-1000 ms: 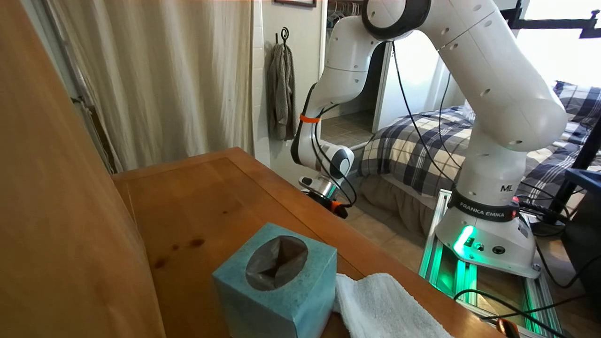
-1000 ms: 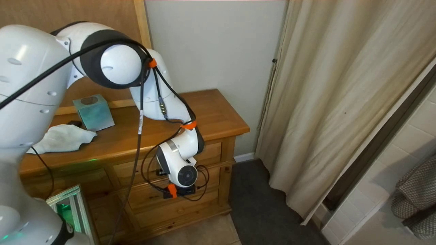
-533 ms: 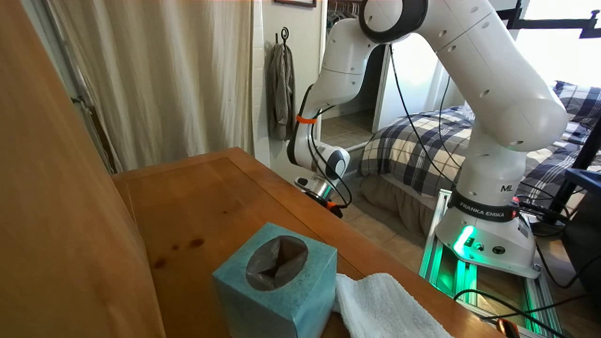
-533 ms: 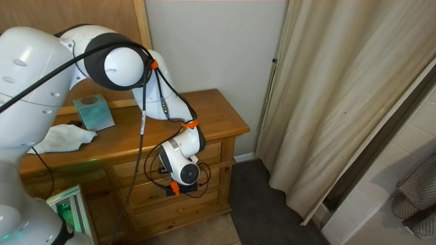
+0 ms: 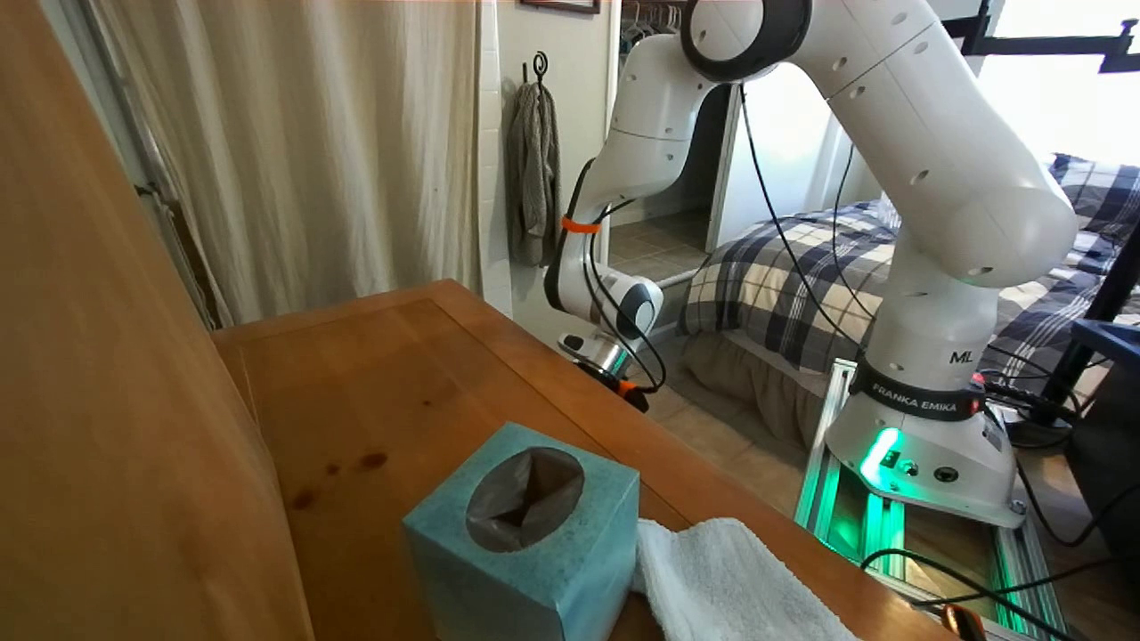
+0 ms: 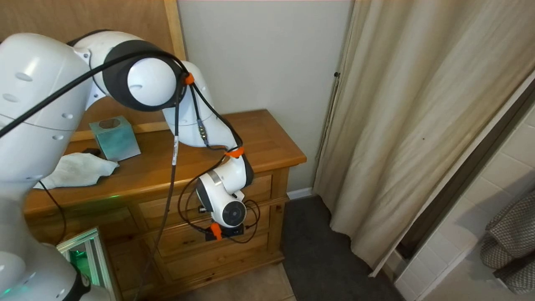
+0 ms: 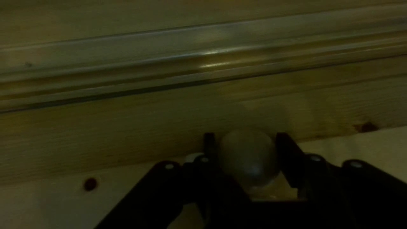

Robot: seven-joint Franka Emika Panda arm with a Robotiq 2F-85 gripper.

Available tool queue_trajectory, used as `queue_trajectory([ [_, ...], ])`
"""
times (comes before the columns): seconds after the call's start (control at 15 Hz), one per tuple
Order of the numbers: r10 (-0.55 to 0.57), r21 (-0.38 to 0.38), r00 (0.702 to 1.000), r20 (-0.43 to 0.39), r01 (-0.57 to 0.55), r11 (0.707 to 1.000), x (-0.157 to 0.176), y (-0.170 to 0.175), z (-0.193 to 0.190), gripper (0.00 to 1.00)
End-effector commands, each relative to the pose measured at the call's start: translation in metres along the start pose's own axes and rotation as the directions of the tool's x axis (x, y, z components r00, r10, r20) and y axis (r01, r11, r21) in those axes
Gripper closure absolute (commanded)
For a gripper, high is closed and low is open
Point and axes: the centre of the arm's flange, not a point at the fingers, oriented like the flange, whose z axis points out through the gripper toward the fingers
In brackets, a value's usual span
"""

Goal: Open the first top drawer

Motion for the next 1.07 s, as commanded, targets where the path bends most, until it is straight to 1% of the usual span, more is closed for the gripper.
queue_trajectory([
  [0.0,-0.058,-0.026,0.998,-0.016,0.057,0.998,-0.015,-0.029,0.002,0.75],
  [0.2,-0.068,-0.034,0.998,-0.001,0.068,0.997,-0.009,-0.033,-0.004,0.75],
  [0.33,-0.073,-0.050,0.997,0.023,0.074,0.996,-0.004,-0.031,-0.018,0.75],
  [0.6,-0.076,-0.106,0.988,0.132,0.090,0.990,-0.001,-0.027,-0.056,0.75],
  [0.8,-0.070,-0.144,0.972,0.223,0.104,0.984,-0.004,-0.029,-0.081,0.75],
  [1.0,-0.066,-0.163,0.955,0.288,0.117,0.980,-0.011,-0.027,-0.096,0.75],
])
